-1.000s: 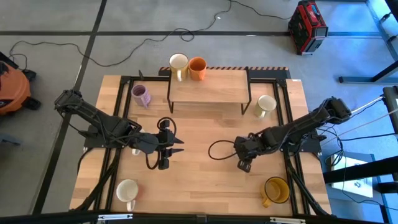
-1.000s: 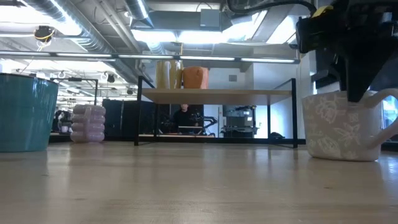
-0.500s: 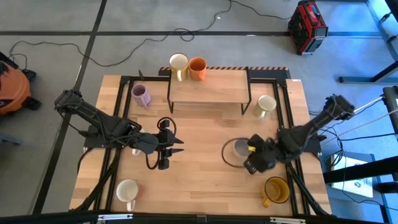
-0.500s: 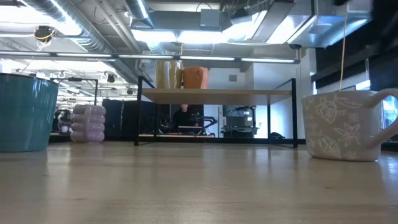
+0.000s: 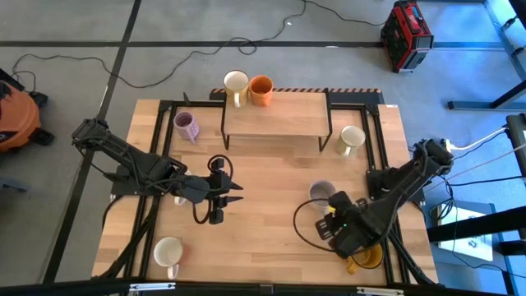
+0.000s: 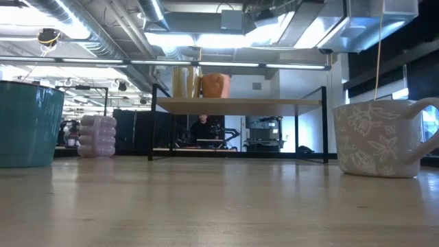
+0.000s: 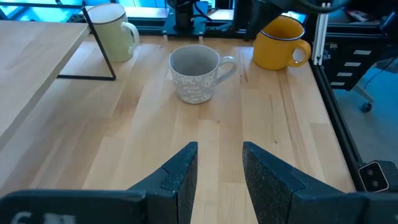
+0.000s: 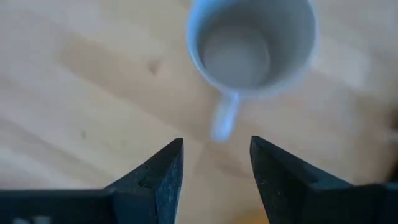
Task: Place coffee mugs
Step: Put the gray mug on the shelf
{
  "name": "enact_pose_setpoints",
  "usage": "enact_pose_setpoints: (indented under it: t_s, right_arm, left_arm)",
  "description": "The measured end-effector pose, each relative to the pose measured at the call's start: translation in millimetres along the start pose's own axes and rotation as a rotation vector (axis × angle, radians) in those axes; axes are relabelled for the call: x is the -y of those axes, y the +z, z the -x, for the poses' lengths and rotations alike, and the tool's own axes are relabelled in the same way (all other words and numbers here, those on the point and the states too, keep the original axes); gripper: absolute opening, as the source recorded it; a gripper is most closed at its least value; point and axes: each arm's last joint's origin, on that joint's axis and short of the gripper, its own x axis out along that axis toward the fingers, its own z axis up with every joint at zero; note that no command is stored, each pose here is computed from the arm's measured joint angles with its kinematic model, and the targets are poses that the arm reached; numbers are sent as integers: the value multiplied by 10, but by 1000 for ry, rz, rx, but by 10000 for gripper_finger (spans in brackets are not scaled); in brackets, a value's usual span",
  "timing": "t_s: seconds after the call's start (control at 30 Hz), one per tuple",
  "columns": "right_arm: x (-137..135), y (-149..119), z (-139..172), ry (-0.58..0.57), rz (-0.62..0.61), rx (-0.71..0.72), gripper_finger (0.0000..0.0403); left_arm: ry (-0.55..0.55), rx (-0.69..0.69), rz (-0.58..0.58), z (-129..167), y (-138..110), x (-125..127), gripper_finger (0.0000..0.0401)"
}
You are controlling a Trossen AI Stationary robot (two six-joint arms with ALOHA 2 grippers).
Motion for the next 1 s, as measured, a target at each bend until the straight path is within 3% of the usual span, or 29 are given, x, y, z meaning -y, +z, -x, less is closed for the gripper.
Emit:
enact_pose_setpoints:
  t_s: [0.27,0.67,0.8,1.0]
  right_arm:
    - [-48,-114,-281,-72,-64,36,175]
    - [71,-287,-622,-25,-132,66,222]
    - [140,-309,-792,4,-142,127,209]
    - [221,-365,-910,30,-135,177,156]
  left_arm:
    - [0,-1,-1,0,-1,0,121]
    - [-4,-7,-2,-3,-3,-5,121]
    - [0,-7,-3,-8,0,-17,121]
    - [7,-7,-5,-16,5,-35,121]
